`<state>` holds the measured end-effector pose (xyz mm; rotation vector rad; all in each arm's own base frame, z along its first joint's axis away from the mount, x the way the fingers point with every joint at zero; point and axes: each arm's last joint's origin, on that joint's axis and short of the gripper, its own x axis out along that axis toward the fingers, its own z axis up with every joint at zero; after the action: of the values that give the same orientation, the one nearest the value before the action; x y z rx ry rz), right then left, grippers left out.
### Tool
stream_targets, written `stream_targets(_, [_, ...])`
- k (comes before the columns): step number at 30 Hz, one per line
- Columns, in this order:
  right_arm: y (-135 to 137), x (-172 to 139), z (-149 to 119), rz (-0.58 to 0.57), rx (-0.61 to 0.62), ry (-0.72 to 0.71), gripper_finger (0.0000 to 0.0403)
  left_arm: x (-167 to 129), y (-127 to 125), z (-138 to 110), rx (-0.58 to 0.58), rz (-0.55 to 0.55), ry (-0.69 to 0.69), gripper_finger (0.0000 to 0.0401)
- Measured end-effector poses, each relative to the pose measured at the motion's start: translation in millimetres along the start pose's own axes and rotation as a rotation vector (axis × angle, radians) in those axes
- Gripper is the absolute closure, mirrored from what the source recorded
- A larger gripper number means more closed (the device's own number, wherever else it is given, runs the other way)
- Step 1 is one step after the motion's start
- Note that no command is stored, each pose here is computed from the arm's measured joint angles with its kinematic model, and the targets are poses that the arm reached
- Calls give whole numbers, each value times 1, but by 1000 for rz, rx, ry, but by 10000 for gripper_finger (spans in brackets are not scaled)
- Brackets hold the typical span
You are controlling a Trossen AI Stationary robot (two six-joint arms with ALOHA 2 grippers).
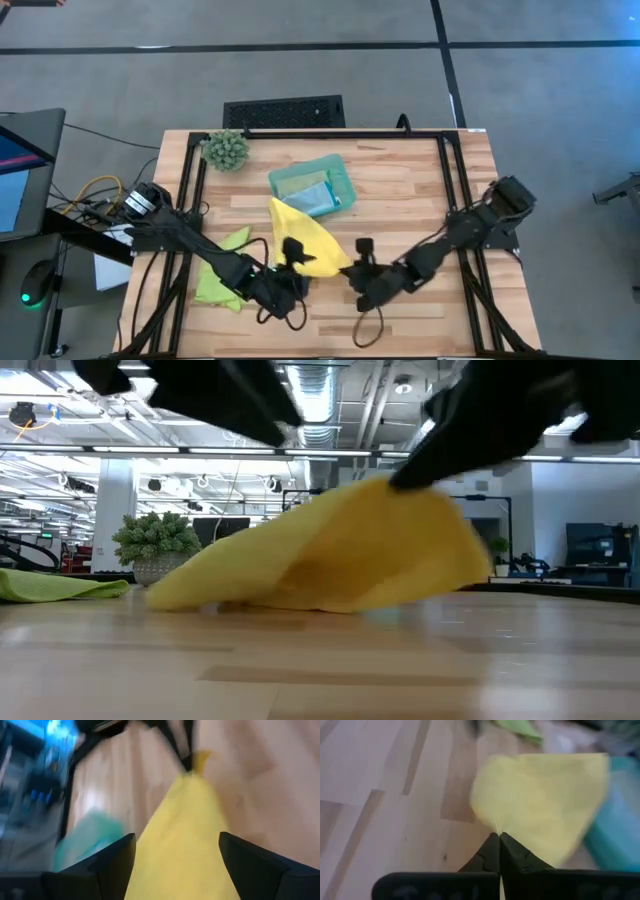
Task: Fold microfiber towels
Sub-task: Fold the yellow towel
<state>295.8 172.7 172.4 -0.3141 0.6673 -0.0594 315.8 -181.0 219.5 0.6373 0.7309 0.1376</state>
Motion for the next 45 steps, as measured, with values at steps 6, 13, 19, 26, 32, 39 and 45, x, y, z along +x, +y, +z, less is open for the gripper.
stream_targets(6, [4, -53, 19, -109, 80, -164, 397, 15, -5, 7, -2, -19, -264, 135])
stream_targets(13, [9, -57, 20, -108, 104, -185, 387, 51, -14, 19, -109, 160, -400, 136])
stream_targets(19, [7, -41, 14, -131, 100, -142, 391, 78, -32, 28, -112, 325, -362, 136])
stream_targets(26, [4, -43, 12, -135, 139, -117, 386, 90, -45, 40, -18, 578, -144, 136])
stream_targets(32, [10, -47, 10, -151, 120, -122, 391, 93, -45, 41, 10, 629, -28, 136])
stream_targets(39, [9, -61, 10, -198, 138, -148, 390, 98, -46, 33, 23, 586, 19, 136])
stream_targets(45, [5, -72, 2, -250, 175, -110, 390, 93, -42, 40, 9, 547, 48, 136])
